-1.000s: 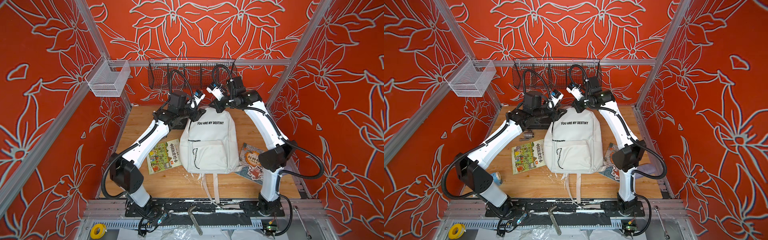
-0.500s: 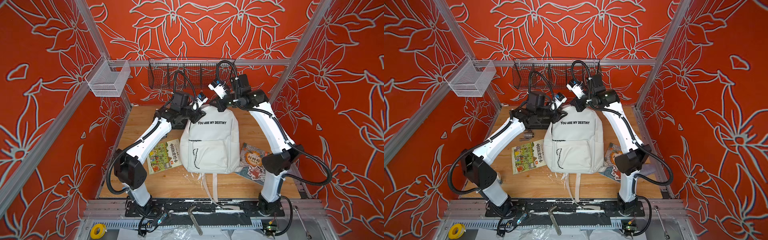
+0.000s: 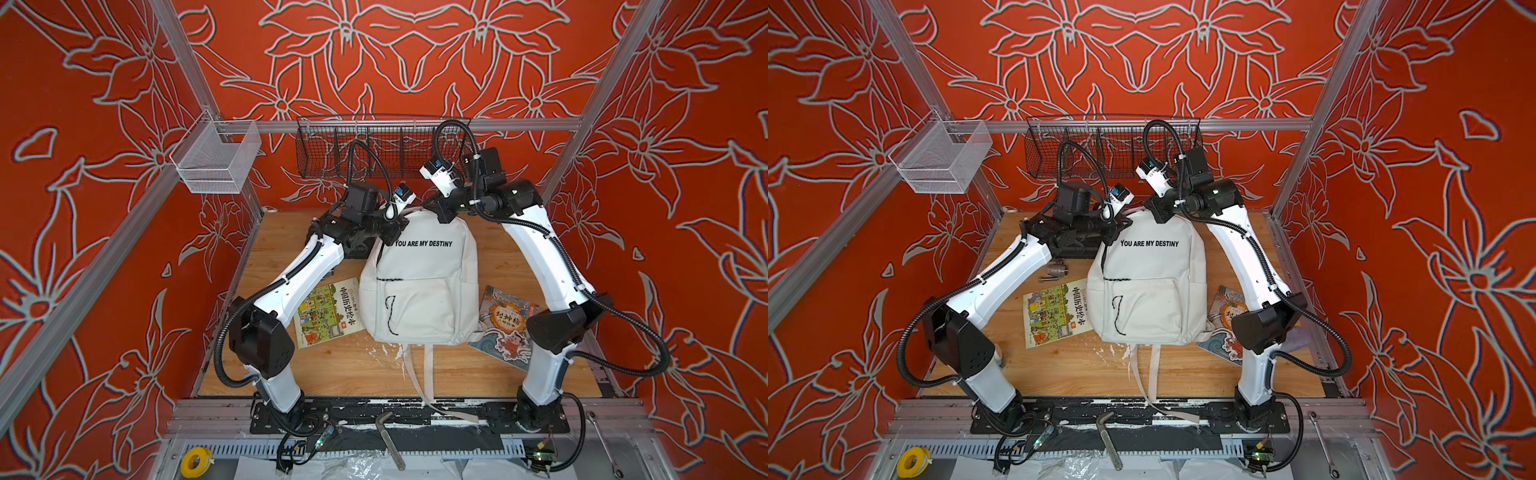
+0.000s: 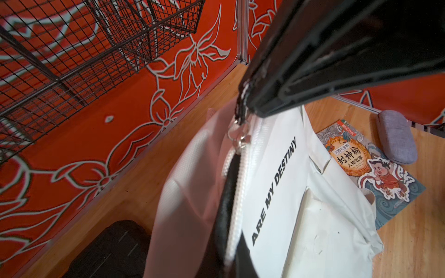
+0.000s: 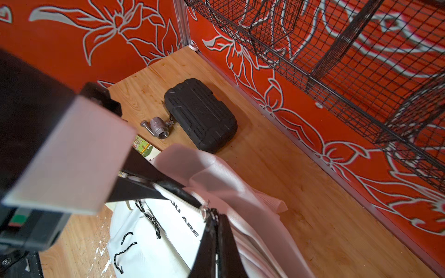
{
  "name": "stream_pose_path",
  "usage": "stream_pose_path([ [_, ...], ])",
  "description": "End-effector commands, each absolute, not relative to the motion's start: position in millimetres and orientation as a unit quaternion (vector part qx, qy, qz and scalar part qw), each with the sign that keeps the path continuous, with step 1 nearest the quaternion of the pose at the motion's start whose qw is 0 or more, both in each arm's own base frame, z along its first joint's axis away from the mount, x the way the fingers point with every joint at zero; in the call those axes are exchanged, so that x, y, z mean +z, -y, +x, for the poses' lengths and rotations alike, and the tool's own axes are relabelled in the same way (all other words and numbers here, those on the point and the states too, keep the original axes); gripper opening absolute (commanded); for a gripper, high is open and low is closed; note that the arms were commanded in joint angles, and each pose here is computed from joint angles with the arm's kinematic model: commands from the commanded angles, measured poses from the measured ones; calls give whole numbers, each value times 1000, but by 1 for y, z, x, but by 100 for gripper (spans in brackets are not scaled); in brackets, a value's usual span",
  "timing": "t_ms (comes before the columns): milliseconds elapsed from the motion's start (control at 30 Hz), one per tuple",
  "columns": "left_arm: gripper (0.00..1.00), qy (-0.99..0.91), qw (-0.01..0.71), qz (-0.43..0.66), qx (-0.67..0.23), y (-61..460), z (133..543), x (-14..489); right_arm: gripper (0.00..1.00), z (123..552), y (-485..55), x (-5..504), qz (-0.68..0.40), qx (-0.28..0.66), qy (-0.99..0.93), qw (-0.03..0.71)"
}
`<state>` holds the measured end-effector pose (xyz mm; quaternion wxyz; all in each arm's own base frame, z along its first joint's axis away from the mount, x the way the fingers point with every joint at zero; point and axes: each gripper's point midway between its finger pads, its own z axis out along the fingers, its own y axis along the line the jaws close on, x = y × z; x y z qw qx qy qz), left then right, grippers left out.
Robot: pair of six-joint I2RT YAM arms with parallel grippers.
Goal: Pack books, pencil case, and school supplies into a backpack
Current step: Unzip the student bag at the center of the table.
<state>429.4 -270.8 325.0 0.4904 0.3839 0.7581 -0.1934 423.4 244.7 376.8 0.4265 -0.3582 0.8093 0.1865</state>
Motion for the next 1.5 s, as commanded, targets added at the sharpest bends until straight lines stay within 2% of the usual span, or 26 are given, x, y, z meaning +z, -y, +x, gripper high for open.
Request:
stream_pose_path([
  [0, 0, -736, 536, 362, -201, 260, 420, 363, 0, 421, -213, 385, -324, 152, -825, 437],
  [367, 0, -747, 575, 259, -212, 213, 431, 389, 0, 407, -151, 349, -229, 160, -866, 415],
  [700, 0, -732, 623, 174, -216, 178, 432, 411, 0, 399, -120, 314, -185, 153, -888, 393],
  [867, 0, -720, 629, 169, -240, 178, 426, 419, 0, 399, -122, 327, -188, 168, -876, 412],
  [1067, 0, -715, 615, 200, -267, 189, 417, 411, 0, 397, -152, 380, -238, 236, -824, 457],
  [1100, 2, -713, 611, 209, -272, 192, 414, 409, 0, 395, -159, 390, -252, 245, -813, 464],
  [1200, 28, -708, 602, 243, -279, 201, 403, 406, 0, 388, -178, 411, -298, 257, -785, 479],
  [1267, 40, -707, 601, 259, -267, 204, 399, 404, 0, 386, -188, 421, -317, 258, -773, 484],
  [1467, 53, -693, 612, 320, -207, 217, 388, 411, 0, 380, -211, 434, -353, 279, -752, 482],
])
